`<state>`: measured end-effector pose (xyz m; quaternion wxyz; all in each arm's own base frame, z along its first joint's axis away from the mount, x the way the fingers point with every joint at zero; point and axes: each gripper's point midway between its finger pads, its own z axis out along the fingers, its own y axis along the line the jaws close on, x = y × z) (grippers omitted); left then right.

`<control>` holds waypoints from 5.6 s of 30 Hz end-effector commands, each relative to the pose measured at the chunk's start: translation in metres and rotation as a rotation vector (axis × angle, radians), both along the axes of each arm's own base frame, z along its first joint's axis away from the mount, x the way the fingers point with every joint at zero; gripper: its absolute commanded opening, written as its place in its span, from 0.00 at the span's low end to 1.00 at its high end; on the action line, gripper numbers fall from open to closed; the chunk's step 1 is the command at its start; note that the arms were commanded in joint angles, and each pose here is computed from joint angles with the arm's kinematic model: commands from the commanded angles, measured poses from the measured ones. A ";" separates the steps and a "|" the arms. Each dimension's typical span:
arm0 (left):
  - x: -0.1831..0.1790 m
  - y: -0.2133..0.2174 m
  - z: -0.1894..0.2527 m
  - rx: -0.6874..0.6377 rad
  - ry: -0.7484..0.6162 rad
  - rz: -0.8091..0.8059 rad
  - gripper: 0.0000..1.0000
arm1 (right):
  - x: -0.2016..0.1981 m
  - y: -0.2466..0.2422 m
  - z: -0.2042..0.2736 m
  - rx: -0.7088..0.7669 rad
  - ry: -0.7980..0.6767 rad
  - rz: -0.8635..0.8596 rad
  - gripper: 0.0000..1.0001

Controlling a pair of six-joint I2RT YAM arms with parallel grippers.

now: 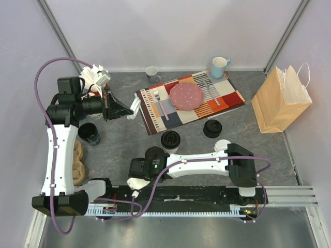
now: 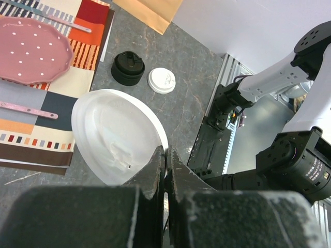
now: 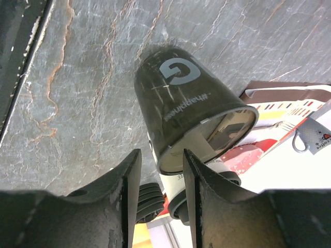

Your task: Pack the takeout coffee

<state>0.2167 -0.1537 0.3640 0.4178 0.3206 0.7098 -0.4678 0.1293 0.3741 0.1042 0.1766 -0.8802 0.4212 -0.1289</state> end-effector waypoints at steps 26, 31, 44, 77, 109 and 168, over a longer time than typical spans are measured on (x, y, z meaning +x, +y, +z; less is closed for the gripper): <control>-0.059 -0.014 0.040 -0.166 -0.027 -0.205 0.02 | 0.071 -0.024 0.301 1.619 0.204 -0.268 0.69; -0.042 -0.014 0.060 -0.175 0.056 -0.127 0.02 | 0.048 0.007 0.297 1.618 0.298 -0.076 0.70; -0.043 -0.016 0.067 -0.252 0.256 -0.139 0.02 | 0.028 0.045 0.276 1.497 0.091 0.108 0.53; -0.047 -0.016 0.068 -0.254 0.254 -0.153 0.02 | 0.047 0.029 0.289 1.476 -0.086 0.077 0.44; -0.048 -0.016 0.071 -0.263 0.282 -0.162 0.02 | 0.065 0.056 0.297 1.477 -0.147 0.074 0.29; 0.149 0.008 -0.255 0.460 0.572 0.470 0.59 | 0.102 -0.014 0.202 1.184 0.134 -0.406 0.21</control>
